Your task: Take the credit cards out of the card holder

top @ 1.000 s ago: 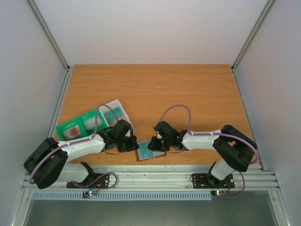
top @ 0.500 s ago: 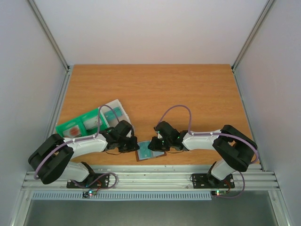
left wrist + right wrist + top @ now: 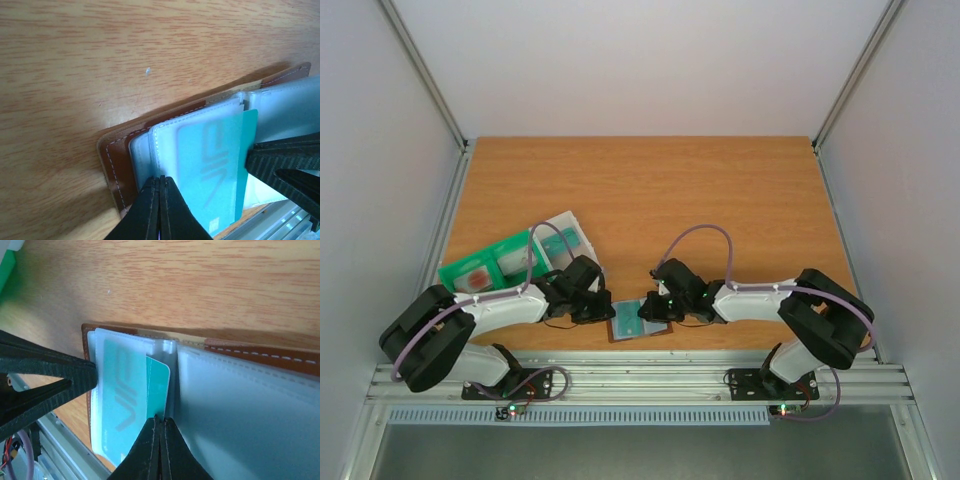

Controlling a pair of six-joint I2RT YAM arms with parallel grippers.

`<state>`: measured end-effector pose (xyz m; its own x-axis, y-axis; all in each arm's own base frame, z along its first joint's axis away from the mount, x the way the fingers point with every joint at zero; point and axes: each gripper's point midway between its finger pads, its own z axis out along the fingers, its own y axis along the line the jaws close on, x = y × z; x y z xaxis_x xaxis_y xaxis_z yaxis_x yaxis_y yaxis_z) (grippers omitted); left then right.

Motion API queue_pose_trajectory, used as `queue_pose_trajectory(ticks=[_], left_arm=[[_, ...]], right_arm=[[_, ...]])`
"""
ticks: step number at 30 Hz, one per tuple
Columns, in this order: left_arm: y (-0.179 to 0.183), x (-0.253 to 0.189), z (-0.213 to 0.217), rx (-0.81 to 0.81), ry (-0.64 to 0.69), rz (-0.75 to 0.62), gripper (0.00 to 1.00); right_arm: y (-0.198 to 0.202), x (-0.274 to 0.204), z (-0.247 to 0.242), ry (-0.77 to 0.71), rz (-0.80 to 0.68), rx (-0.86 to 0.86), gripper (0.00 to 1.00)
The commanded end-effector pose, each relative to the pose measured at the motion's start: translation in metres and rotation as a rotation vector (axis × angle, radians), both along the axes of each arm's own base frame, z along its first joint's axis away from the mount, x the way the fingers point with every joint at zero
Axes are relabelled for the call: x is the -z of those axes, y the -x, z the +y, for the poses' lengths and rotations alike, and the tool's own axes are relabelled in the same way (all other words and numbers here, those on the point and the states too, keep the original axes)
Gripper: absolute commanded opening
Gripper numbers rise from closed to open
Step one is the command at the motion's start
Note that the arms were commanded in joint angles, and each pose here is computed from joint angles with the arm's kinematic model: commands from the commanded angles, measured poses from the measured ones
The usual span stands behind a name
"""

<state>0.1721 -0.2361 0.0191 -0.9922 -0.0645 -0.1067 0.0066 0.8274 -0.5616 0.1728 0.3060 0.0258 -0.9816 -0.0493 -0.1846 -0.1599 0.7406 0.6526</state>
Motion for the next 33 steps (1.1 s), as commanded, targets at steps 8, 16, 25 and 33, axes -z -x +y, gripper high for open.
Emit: queue_pose_trajectory(ticks=[8,16,25,33], left_arm=[[0.002,0.006,0.009,0.002,-0.054,-0.015,0.00],[0.001,0.006,0.008,0.003,-0.050,-0.014,0.00],[0.001,0.006,0.008,0.001,-0.045,-0.013,0.00],[-0.001,0.005,0.008,-0.010,-0.035,-0.032,0.00]], right_arm=[[-0.001,-0.010,-0.009,-0.016,-0.031,0.024,0.01],[0.000,-0.003,-0.004,-0.042,-0.013,0.018,0.08],[-0.001,0.008,-0.007,-0.041,0.001,0.040,0.16],[-0.002,0.006,-0.008,-0.062,-0.007,0.042,0.09]])
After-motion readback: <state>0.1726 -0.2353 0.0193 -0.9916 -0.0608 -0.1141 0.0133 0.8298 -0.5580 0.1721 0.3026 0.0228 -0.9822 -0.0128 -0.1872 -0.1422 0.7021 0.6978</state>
